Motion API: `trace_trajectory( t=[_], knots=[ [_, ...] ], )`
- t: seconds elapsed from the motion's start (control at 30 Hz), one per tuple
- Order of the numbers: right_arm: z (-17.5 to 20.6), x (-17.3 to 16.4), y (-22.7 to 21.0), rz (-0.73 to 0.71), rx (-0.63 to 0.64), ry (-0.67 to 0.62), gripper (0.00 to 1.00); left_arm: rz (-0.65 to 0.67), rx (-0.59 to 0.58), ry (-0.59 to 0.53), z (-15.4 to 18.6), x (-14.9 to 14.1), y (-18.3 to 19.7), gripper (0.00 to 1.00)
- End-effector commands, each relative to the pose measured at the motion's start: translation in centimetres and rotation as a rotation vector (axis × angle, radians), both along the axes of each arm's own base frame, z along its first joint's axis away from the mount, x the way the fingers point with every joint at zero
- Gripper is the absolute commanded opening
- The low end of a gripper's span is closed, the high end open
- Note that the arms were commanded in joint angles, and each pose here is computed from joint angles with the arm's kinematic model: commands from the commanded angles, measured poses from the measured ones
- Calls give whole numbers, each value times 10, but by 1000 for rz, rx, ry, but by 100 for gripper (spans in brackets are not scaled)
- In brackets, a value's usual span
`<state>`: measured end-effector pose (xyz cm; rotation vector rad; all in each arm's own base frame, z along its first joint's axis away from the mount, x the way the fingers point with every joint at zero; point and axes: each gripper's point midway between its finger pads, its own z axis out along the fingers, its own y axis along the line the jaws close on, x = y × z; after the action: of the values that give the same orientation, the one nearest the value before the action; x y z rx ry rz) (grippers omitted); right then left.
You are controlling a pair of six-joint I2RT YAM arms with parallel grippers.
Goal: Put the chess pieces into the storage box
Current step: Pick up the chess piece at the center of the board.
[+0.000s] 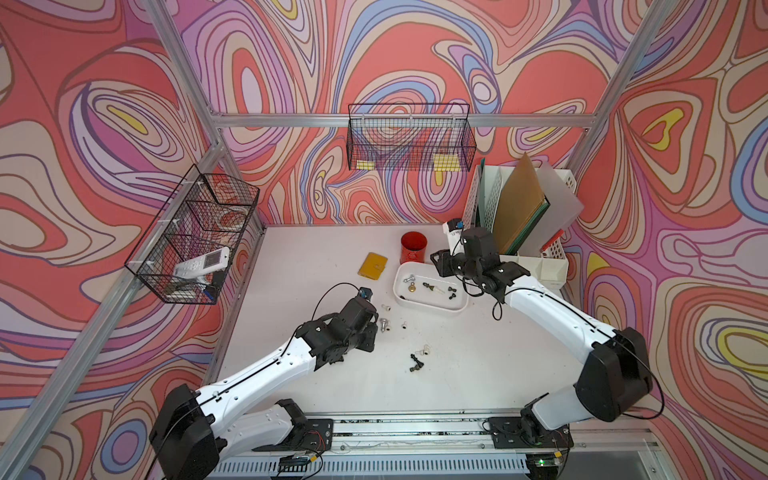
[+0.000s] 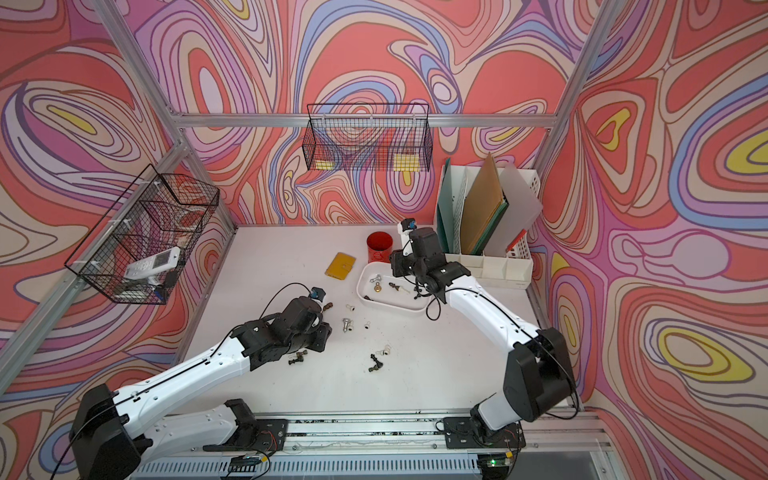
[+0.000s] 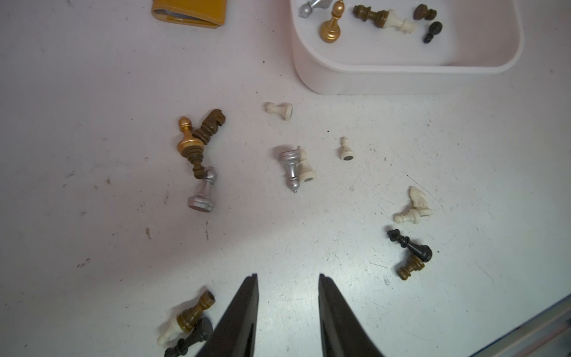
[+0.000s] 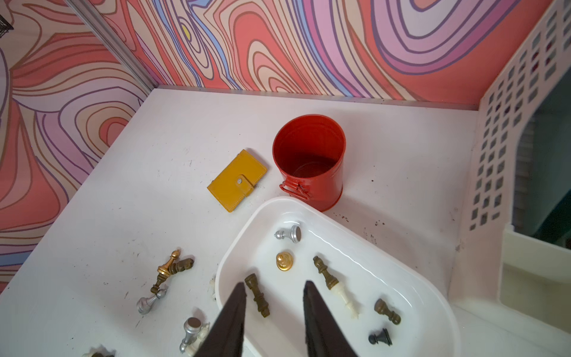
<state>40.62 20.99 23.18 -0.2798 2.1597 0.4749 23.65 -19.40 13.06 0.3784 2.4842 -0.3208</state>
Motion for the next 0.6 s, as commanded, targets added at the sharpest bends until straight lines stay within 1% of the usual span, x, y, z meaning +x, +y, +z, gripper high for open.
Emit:
trace_trajectory(
  t=[0.0, 0.13, 0.27, 0.43, 0.57],
  knots=[
    [-21, -12, -16, -55, -33, 37, 34, -158, -91, -42, 10, 2, -34, 37],
    [-16, -23, -28, -83, -46, 6, 34, -228, -92, -27, 6, -7, -51, 37],
    [-3, -29, -42, -126, -58, -47, 34, -325, -63, -33, -5, -23, -76, 37],
    [15, -36, -56, -181, -44, -125, 35, -420, -12, 12, -27, -39, -105, 36],
    [18, -40, -62, -199, -43, -136, 35, -481, 4, 44, -40, -48, -123, 36]
  ],
)
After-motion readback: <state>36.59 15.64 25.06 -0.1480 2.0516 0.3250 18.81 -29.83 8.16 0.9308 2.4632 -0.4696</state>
